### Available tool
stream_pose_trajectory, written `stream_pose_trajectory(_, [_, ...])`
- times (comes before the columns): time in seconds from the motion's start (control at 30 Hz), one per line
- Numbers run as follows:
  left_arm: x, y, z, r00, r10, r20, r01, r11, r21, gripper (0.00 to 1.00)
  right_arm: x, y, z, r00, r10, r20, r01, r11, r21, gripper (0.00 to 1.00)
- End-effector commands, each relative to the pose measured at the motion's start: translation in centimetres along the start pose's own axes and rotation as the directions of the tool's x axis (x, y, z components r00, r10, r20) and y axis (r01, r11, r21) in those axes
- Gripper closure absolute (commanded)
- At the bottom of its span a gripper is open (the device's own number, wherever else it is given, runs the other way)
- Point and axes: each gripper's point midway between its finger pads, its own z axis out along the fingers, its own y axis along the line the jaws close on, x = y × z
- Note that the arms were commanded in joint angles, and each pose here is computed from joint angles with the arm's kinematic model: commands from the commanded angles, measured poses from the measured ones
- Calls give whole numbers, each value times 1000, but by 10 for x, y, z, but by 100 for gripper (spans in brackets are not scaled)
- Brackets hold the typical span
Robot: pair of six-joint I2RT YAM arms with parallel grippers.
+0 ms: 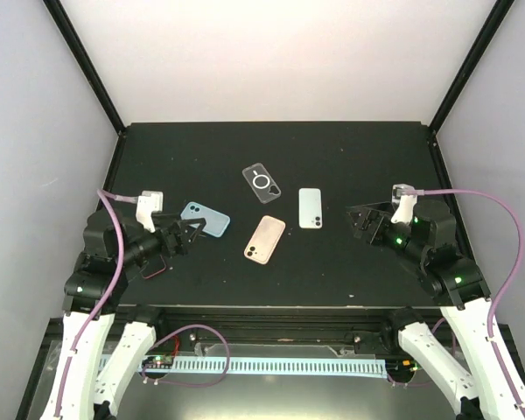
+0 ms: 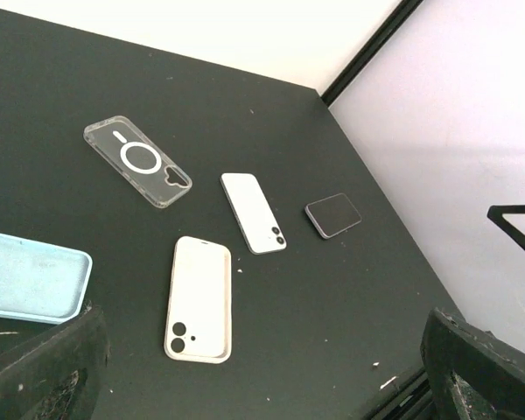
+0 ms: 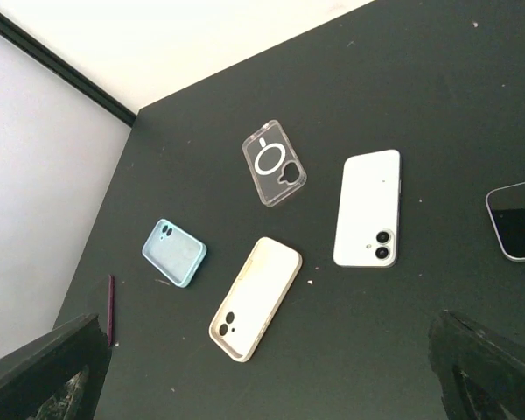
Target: Put the phone into the phone case
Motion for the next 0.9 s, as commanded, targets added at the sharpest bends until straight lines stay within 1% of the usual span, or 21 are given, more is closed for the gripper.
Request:
stream_pose_trajectory(0.0, [2,1,3,1000,-16,0,16,1000,13,1,-9,-2,-7,999,4,41,-5,1000,30,0])
stream_pose_trajectory(0.17, [7,9,8,999,-41,-25,41,999,-9,1,-10,-2,-8,998,9,57,-10,1000,22,0])
stream_pose_trajectory(0.33, [14,17,10,999,-38,-35,37,999,-39,1,-8,-7,-1,998,34,56,-36,999,33,0])
stream_pose_trajectory(0.4, [16,21,10,999,-33,-40,30,998,-55,1,-6,-16,5,997,53,57,-57,996,69,0])
stream_pose_trajectory(0.53, [20,25,10,999,-19,-45,16,997,-72,1,-1,-47,24,991,119,56,-128,971,202,0])
stream_pose_trajectory(0.67, [21,29,9,999,-2,-46,-2,996,-92,1,7,-84,51,979,195,53,-200,911,360,0])
stream_pose_trajectory(0.77, [21,31,8,999,12,-45,-17,994,-105,1,11,-109,70,964,258,67,-258,842,473,0])
stream_pose_trajectory(0.87, [22,32,7,999,26,-45,-31,993,-111,1,13,-126,89,945,315,85,-309,779,546,1])
